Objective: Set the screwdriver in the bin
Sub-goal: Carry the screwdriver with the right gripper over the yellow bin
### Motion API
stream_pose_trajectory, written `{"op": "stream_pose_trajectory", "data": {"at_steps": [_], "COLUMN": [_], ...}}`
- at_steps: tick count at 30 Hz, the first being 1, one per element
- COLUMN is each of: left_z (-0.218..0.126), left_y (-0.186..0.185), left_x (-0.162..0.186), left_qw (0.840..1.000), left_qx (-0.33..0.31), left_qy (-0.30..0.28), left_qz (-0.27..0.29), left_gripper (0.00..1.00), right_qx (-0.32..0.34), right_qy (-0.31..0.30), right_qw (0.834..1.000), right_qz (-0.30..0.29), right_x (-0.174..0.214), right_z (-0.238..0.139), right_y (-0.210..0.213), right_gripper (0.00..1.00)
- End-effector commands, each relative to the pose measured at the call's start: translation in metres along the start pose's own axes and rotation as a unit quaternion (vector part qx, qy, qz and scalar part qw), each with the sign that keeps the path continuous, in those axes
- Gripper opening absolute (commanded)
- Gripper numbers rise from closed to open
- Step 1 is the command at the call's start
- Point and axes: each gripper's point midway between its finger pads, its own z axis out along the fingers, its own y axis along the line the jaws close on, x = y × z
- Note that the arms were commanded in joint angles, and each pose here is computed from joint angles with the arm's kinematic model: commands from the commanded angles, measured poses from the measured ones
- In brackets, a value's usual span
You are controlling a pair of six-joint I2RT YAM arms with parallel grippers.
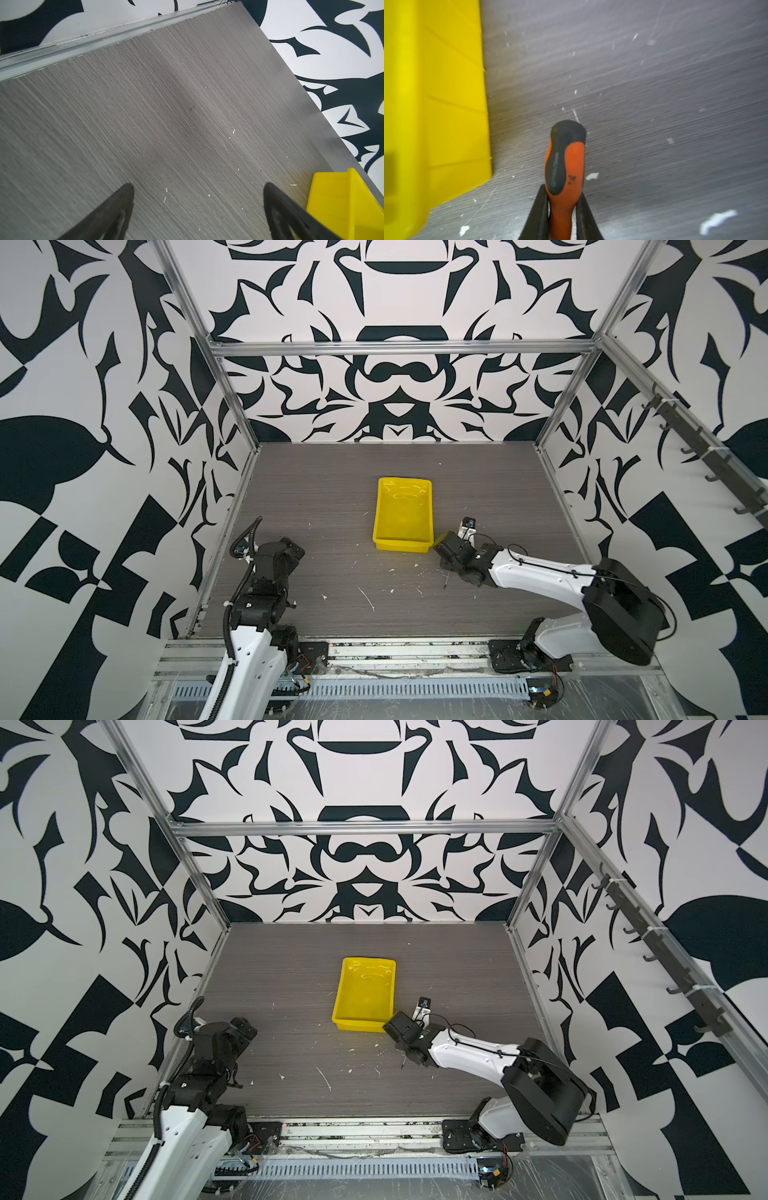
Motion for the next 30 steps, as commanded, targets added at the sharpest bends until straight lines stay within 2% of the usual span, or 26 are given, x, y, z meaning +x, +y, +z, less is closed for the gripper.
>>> {"op": "stream_pose_trajectory", "data": {"at_steps": [1, 5, 10, 14, 20, 25, 30], "left_z": [0.001, 0.003, 0.006, 0.007, 0.007, 0.007, 0.007], "left_y": [0.003, -0.002, -0.004, -0.004, -0.004, -0.005, -0.005], "left_x": [0.004, 0.007, 0.008, 0.01, 0.011, 0.01, 0.01], "left_qw": [1.0, 1.0, 1.0, 1.0, 1.0, 1.0, 1.0], "left_qx": [-0.001, 0.012, 0.011, 0.006, 0.011, 0.013, 0.014], "left_qy": [0.005, 0.012, 0.017, 0.024, 0.024, 0.022, 0.022], "left_qz": [-0.003, -0.001, 0.004, 0.006, 0.005, 0.006, 0.005], "left_gripper": [1.0, 1.0, 1.0, 1.0, 1.0, 1.0, 1.0], "right_qx": [-0.004, -0.066, -0.105, -0.128, -0.12, -0.106, -0.097], "right_qy": [-0.065, -0.104, -0.091, -0.076, -0.032, 0.006, 0.016], "right_qw": [0.998, 0.992, 0.988, 0.986, 0.986, 0.987, 0.988], "right_qz": [-0.025, -0.041, -0.069, -0.077, -0.107, -0.121, -0.115], "right_x": [-0.047, -0.083, -0.105, -0.114, -0.109, -0.099, -0.093], "right_z": [-0.036, -0.061, -0.065, -0.05, -0.007, 0.024, 0.041], "right_y": [0.008, 0.044, 0.1, 0.146, 0.197, 0.223, 0.227], "right_gripper": [0.06, 0.06, 0.08, 0.08, 0.07, 0.07, 0.07]}}
